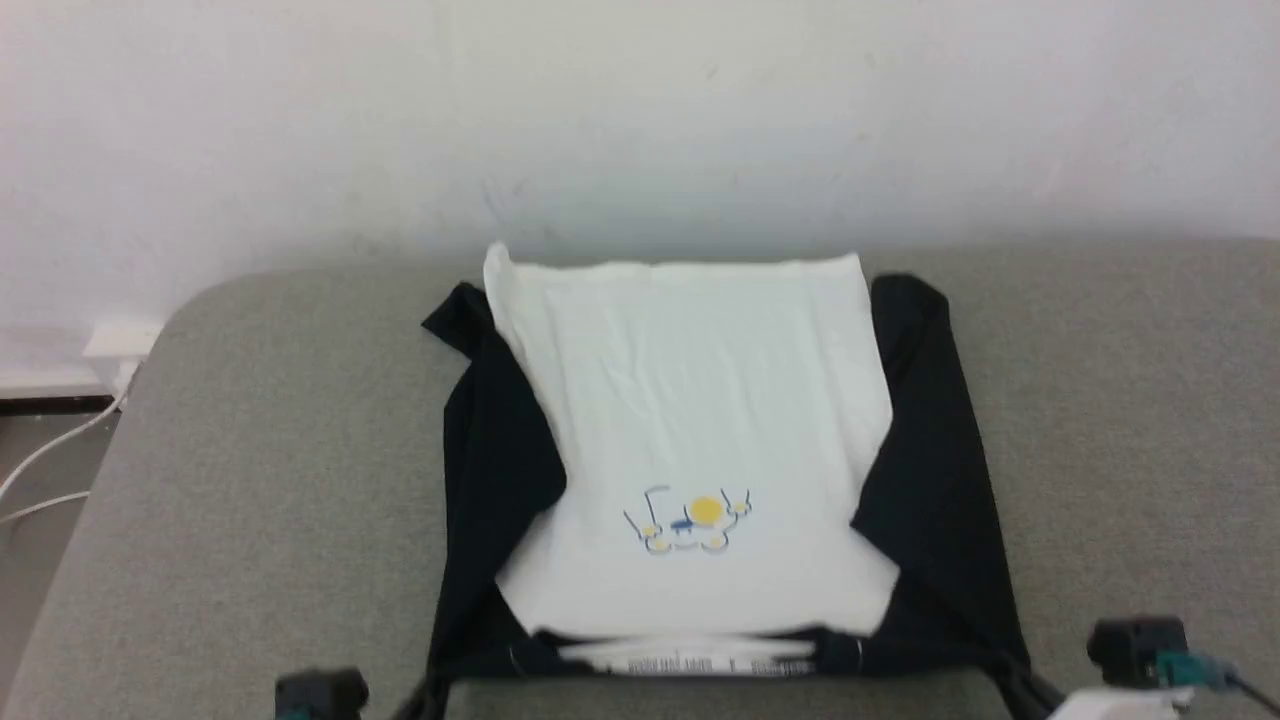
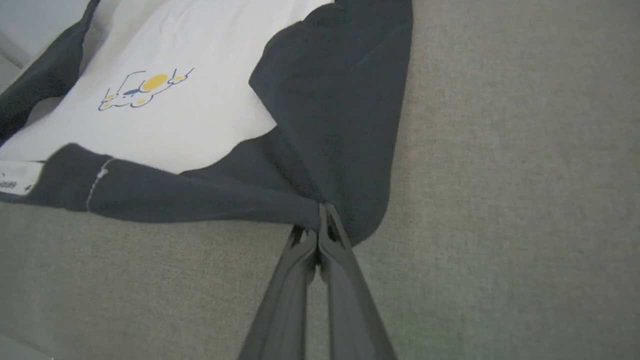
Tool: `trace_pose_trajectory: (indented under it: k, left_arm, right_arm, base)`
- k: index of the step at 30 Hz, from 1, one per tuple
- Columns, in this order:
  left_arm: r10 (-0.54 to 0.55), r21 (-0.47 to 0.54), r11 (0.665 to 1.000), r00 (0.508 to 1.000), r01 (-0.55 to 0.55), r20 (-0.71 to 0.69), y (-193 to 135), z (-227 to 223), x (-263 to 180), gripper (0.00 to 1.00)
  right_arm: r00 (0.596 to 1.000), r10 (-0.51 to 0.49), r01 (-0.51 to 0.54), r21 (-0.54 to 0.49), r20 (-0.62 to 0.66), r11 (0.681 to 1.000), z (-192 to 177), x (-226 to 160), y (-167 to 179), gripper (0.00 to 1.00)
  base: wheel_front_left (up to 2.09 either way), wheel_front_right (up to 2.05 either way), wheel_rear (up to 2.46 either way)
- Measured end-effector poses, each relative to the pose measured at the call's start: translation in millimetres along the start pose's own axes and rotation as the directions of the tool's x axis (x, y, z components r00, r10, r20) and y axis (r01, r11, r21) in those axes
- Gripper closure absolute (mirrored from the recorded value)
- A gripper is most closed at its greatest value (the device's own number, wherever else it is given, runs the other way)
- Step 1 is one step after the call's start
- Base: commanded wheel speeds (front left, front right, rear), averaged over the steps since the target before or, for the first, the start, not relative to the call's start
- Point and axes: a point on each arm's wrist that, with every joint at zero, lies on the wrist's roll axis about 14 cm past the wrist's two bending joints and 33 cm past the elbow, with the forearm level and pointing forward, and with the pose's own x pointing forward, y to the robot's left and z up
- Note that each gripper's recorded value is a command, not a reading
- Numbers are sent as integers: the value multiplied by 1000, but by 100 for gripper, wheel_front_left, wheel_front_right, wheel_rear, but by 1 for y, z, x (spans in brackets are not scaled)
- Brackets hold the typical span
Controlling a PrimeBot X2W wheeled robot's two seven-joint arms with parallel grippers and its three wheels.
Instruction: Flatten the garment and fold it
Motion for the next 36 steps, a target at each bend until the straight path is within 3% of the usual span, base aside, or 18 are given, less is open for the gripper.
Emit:
trace_pose_trajectory:
  k: [10,16,17,18,19,25,29,36]
  left_arm:
    - [21,-116,992,968,-51,-251,-8,-67,-49,100]
    - [17,-158,985,949,-70,-315,-11,-87,-51,100]
    - [7,-170,983,947,-65,-321,-14,-90,-51,79]
    - [6,-175,983,950,-63,-313,-15,-90,-49,27]
    - [6,-180,982,955,-62,-297,-15,-87,-46,0]
    - [51,-187,979,991,-74,-127,-4,-52,-35,0]
    - [100,-171,981,994,-91,48,6,-11,-31,0]
    - [155,-99,987,941,-131,300,28,67,-20,0]
  right_arm:
    - [970,-121,125,5,-211,992,-58,-56,-7,100]
    - [960,-116,117,-11,-253,993,-69,-56,-2,100]
    - [958,-109,110,-11,-265,994,-72,-54,0,68]
    - [960,-98,100,-6,-262,995,-73,-52,4,29]
    - [965,-84,88,5,-249,996,-71,-49,7,0]
    - [999,-40,40,10,13,999,-16,-35,19,0]
    - [980,-31,30,8,198,1000,25,-40,21,0]
    - [934,-18,26,-19,356,999,72,-46,25,0]
  base:
    - [0,0,0]
    - [0,0,0]
    - [0,0,0]
    - [0,0,0]
    - [0,0,0]
    - [0,0,0]
    - [0,0,0]
    - [0,0,0]
